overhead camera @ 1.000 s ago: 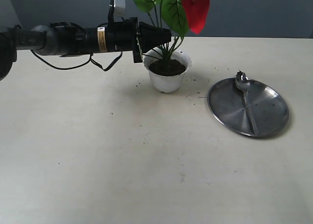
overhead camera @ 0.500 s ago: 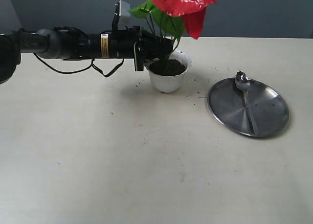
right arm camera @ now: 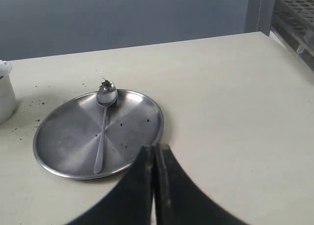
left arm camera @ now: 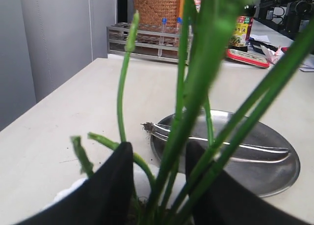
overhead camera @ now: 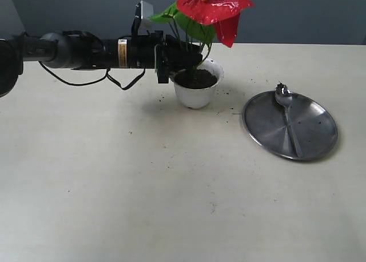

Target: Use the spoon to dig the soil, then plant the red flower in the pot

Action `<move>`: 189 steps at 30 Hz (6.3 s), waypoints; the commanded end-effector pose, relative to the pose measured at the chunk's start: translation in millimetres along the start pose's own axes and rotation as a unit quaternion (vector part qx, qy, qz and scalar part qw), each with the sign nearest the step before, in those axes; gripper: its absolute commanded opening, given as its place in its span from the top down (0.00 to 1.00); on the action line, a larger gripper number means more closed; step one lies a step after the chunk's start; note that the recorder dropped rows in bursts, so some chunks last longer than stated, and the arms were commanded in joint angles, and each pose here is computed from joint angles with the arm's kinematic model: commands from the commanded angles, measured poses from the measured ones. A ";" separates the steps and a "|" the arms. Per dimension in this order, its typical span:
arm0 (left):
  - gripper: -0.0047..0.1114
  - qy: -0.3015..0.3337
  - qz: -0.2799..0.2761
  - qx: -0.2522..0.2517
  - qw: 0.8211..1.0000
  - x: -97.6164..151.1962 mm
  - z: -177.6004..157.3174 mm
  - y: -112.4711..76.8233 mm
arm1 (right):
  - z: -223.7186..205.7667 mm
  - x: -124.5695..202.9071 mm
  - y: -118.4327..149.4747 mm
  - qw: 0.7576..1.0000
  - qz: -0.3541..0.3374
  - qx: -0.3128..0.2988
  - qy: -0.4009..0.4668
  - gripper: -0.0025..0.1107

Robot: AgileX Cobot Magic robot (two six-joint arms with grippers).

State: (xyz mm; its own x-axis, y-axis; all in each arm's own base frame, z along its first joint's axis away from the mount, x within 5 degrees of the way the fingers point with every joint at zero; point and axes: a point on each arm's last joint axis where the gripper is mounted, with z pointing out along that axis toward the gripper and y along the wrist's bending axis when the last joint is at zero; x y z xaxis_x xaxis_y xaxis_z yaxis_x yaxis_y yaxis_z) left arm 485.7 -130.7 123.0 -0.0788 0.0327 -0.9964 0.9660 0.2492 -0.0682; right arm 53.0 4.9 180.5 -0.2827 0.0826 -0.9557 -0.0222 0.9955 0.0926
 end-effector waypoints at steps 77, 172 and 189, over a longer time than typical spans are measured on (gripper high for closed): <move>0.53 0.059 -0.002 -0.064 0.996 -48.8 -76.5 20.3 | -0.1 -0.5 -0.3 1.000 -0.001 0.002 -0.006 0.98; 0.96 0.037 0.005 -0.044 0.998 -17.2 -43.0 16.5 | -0.1 -0.5 0.2 1.000 0.006 -0.001 -0.007 0.98; 0.66 0.034 -0.002 -0.044 0.998 -26.0 -42.8 15.1 | -0.1 -0.5 0.2 1.000 0.006 -0.001 -0.007 0.98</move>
State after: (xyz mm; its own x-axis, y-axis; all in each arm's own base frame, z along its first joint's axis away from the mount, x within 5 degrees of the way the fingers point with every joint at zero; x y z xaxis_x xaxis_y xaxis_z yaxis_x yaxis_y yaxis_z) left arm 493.0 -82.2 146.3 -0.0993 0.0954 -0.9905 0.9393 0.3374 -0.0617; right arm 53.0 5.4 180.5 -0.2825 0.0967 -0.9544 -0.0235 0.9939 0.1077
